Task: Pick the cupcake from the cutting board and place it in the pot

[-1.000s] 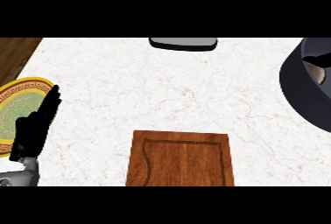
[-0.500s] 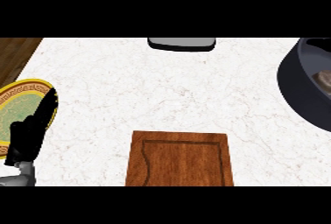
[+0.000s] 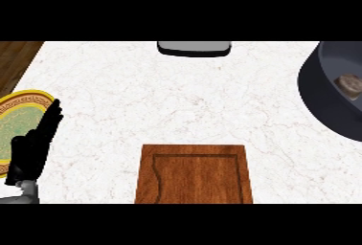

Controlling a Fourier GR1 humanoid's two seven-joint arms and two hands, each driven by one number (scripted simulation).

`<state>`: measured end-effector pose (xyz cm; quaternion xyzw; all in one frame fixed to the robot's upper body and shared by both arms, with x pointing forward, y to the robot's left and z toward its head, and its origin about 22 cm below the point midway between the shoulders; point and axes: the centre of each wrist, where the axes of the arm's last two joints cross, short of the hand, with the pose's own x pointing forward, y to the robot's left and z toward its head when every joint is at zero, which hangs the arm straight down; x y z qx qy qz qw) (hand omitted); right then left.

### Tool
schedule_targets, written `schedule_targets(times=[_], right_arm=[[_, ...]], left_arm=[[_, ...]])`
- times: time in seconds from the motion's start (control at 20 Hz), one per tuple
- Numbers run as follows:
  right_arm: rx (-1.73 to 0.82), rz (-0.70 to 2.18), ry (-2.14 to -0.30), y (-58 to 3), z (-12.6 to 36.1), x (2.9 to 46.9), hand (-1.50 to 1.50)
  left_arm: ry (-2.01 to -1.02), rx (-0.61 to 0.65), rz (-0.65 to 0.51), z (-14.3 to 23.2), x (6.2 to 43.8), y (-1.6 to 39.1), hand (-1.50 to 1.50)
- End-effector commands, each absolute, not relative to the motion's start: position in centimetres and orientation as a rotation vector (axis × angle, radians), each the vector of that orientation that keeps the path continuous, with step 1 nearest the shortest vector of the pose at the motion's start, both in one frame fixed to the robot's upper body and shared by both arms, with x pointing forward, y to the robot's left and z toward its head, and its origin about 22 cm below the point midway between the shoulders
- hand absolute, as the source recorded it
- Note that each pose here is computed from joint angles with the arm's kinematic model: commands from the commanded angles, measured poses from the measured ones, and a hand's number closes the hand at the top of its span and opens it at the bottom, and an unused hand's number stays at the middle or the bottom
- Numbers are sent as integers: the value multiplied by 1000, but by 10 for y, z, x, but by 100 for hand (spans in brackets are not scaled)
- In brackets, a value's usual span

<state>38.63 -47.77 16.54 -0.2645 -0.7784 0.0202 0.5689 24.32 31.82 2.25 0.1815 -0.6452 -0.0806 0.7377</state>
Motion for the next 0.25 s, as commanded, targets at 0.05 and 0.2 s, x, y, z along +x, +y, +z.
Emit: schedule_targets(times=[0.05,0.2], right_arm=[[-531,20,-1847,-518,161,351,-150],[-543,-12,-1846,-534,156,335,-150]], left_arm=[[-1397,430,-156,28,245,323,0],[-1416,407,-171,21,232,320,0]])
